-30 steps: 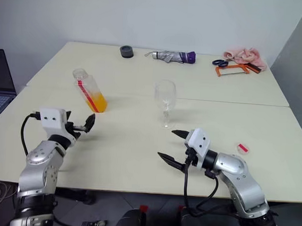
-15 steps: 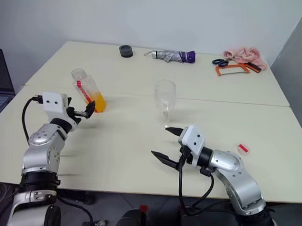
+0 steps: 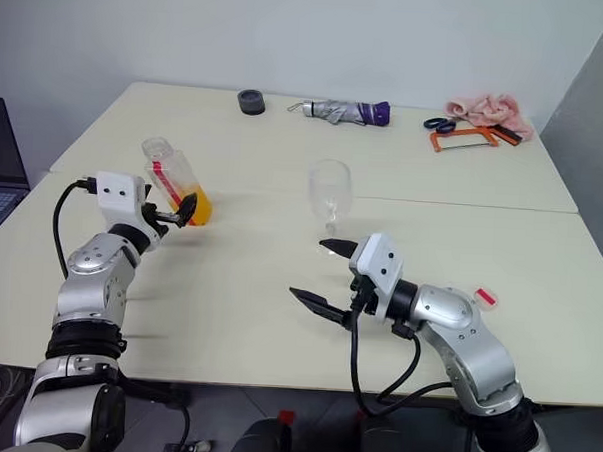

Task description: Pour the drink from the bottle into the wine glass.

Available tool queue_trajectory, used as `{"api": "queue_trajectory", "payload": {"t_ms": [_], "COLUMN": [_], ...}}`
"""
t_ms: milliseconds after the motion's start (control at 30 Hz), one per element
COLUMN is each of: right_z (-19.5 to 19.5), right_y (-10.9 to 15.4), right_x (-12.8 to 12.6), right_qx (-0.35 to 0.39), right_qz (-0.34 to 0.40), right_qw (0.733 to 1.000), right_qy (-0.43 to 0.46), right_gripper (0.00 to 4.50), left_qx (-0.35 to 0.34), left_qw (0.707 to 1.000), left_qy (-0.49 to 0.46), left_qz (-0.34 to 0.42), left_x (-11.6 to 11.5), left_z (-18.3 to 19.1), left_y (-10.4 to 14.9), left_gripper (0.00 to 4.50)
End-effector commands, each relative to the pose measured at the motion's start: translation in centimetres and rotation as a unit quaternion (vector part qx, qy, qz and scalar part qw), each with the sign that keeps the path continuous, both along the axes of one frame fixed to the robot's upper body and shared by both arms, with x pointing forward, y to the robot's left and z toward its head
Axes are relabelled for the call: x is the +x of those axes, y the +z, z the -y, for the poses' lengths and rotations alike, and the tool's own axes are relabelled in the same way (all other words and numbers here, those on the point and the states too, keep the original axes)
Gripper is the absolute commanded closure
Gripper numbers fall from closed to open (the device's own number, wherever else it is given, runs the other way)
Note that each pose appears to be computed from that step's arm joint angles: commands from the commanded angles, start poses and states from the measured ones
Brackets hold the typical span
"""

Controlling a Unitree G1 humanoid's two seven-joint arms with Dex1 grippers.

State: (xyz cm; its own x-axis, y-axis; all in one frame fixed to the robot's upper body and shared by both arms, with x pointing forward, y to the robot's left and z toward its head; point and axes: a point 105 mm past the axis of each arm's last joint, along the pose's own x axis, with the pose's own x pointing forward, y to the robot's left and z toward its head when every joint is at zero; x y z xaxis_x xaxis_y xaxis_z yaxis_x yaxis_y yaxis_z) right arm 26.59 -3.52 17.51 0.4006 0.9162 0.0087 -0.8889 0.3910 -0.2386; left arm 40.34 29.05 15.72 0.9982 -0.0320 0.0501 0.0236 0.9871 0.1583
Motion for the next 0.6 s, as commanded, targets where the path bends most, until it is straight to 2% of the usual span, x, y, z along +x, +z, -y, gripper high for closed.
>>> {"api": "queue_trajectory", "payload": {"t_ms": [33,367,467,600], "right_z": [-0.4,-0.5,-0.4,-0.4], "right_y": [0.9,0.3,0.0,-0.1], "right_x": [-0.3,-0.9,-0.8,-0.8], "right_qx": [0.01,0.004,0.001,0.0], "right_qz": [0.013,0.015,0.016,0.017], "right_qw": [1.0,1.0,1.0,1.0], "right_qy": [0.01,0.012,0.01,0.009], "right_gripper": [0.01,0.01,0.0,0.0], "left_qx": [0.016,0.007,0.003,0.002], "left_qw": [0.999,0.999,0.999,0.998], "left_qy": [-0.003,-0.024,-0.034,-0.039], "left_qz": [0.029,0.038,0.038,0.04], "left_x": [0.5,1.7,2.0,2.1], "left_z": [-0.1,0.8,1.2,1.4], "left_y": [2.0,2.9,2.9,3.0], "left_gripper": [0.0,0.0,0.62,1.91]}}
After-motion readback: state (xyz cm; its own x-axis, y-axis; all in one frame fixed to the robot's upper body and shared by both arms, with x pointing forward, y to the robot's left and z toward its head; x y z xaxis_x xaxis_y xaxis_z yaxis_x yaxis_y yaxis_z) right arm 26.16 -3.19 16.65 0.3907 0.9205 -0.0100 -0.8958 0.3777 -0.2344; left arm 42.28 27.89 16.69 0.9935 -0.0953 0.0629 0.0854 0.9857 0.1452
